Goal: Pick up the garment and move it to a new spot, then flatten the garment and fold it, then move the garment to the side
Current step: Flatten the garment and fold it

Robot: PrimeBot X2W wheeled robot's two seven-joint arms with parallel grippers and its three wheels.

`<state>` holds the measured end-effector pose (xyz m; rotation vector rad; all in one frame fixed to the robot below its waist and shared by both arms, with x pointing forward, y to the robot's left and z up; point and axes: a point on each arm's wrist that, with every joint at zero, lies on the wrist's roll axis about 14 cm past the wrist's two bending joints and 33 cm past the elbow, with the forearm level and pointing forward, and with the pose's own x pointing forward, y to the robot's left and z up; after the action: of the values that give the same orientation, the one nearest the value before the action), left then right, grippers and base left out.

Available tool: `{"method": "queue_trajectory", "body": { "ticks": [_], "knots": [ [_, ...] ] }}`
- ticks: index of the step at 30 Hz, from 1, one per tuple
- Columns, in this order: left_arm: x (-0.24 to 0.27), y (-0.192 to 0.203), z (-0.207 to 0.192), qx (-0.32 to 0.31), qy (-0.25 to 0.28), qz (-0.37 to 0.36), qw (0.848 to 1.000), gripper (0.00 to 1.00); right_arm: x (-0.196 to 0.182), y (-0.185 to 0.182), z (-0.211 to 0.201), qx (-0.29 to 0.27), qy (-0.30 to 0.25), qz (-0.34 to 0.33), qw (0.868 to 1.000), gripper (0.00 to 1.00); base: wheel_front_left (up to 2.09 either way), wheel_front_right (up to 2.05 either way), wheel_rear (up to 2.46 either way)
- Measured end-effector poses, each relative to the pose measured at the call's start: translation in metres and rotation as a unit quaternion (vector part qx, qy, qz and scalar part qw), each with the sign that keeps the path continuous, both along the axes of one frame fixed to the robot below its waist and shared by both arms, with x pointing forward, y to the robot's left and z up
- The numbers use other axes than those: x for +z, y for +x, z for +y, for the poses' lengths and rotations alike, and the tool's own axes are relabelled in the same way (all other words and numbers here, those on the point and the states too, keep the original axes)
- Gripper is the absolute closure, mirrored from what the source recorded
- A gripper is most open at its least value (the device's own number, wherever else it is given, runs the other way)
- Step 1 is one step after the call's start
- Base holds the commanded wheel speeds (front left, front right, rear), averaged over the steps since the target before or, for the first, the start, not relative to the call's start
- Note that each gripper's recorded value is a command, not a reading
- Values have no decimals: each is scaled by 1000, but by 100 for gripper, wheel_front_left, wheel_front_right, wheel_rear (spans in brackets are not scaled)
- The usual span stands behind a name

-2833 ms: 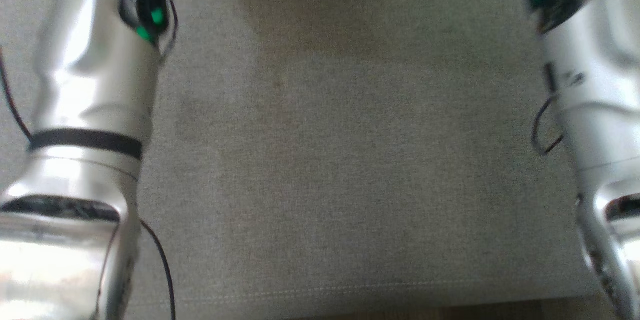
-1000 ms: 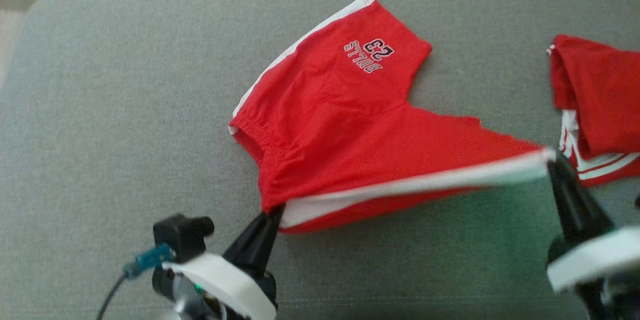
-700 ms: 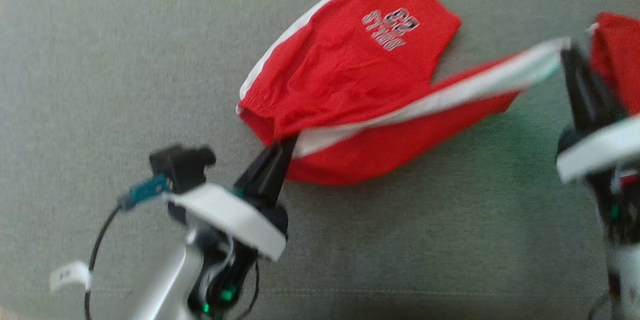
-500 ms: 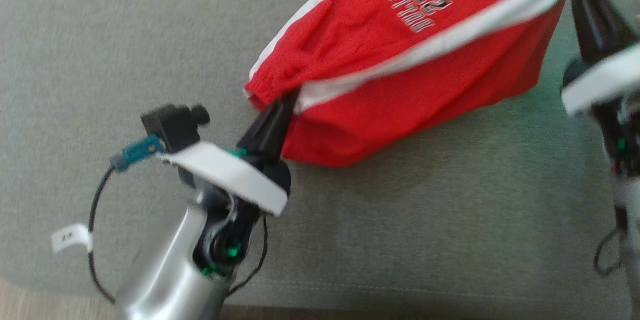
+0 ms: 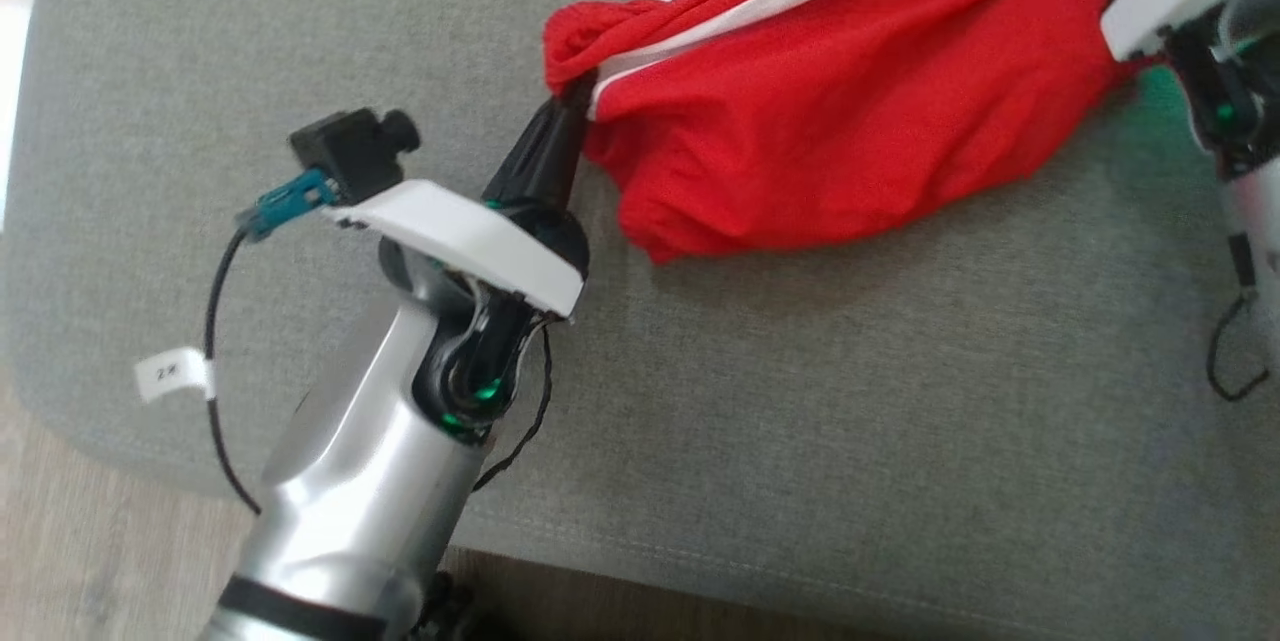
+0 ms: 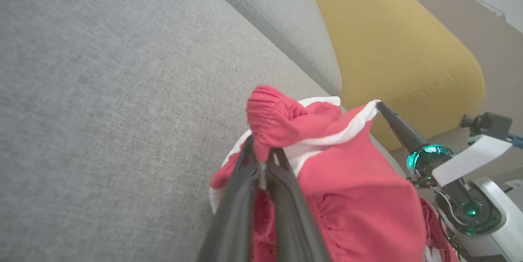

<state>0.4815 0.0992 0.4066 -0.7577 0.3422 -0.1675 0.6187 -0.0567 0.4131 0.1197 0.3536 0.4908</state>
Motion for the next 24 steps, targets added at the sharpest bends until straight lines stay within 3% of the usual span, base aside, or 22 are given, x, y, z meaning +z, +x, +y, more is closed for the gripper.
{"method": "queue_trajectory", "body": {
  "ticks": [8,10,11,12,13,14,15,16,21,24],
  "knots": [
    [-10,13,-1,-4,12,0,1000,100,-16,11,17,16,-3,2,1000,100,0,0,0],
    [-11,15,-1,-3,15,-2,1000,95,-18,12,18,16,-2,0,1000,100,0,0,0],
    [-11,16,-1,-2,14,-3,1000,75,-19,13,18,16,-2,0,1000,95,0,0,0],
    [-10,17,-1,-2,15,-3,1000,75,-21,13,18,16,-4,1,1000,95,0,0,0],
    [-10,19,0,-1,16,-4,1000,66,-22,13,19,16,-4,-1,1000,62,0,0,0],
    [-10,19,0,0,16,-4,1000,59,-22,13,19,16,-3,-3,1000,10,0,0,0],
    [-11,19,0,1,16,-3,1000,4,-23,13,19,15,-2,-3,1000,0,0,0,0],
    [-12,18,0,1,17,0,1000,0,-22,13,20,15,-1,-5,1000,0,0,0,0],
    [-10,14,-2,-1,28,-7,1000,0,-6,10,20,19,3,-48,999,0,0,0,0],
    [-11,6,0,5,61,-11,998,0,13,11,9,14,-4,-93,996,0,0,0,0]
  ]
}}
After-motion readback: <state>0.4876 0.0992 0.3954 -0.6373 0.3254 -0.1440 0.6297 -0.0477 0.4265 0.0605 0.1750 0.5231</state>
